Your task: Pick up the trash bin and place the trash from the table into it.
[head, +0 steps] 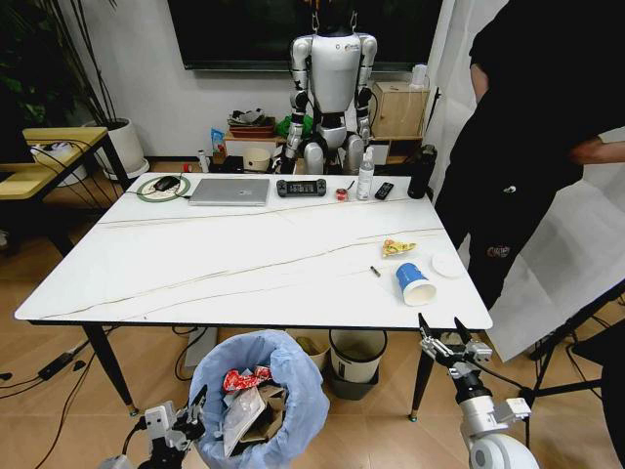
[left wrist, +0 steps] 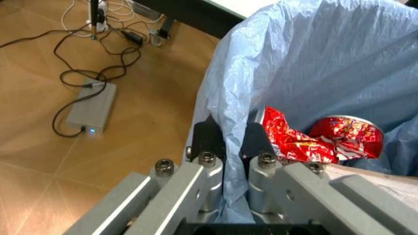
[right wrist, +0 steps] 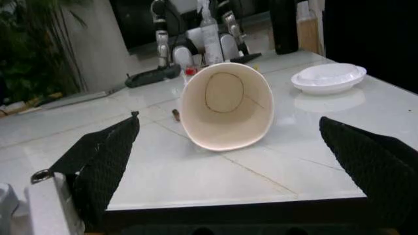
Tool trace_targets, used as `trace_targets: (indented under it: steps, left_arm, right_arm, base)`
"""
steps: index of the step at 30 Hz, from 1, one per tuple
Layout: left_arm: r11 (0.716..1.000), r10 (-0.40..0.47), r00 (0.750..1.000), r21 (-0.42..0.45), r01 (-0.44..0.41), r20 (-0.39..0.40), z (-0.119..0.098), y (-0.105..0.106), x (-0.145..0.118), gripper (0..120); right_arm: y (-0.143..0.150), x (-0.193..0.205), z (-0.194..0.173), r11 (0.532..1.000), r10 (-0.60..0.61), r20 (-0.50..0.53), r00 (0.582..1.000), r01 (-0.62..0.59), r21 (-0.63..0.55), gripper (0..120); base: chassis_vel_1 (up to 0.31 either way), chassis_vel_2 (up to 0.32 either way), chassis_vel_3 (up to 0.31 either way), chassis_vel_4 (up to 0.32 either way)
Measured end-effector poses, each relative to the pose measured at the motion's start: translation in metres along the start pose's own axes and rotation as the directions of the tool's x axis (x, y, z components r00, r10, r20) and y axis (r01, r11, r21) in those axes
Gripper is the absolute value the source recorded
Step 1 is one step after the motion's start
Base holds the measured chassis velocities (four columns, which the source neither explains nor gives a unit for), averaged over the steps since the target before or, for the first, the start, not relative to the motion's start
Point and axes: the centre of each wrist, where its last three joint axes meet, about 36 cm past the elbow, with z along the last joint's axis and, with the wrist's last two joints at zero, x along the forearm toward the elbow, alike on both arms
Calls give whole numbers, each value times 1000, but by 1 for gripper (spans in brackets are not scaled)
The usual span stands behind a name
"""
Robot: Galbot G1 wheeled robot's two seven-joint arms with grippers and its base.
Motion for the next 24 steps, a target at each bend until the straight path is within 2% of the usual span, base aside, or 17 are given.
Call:
trace_targets:
  steps: [11,24]
  left_arm:
    - [1000,-19,1000,-3,19,7,0,2,3,0]
    - [999,-36,999,-2,36,24,-5,1,6,0]
  right_arm:
    - [10,-37,-19,999,-40,-64,997,41,-1,100]
    - [12,-73,-23,996,-88,-91,992,87,-12,100]
  base:
    - [0,0,0,0]
    - [0,0,0,0]
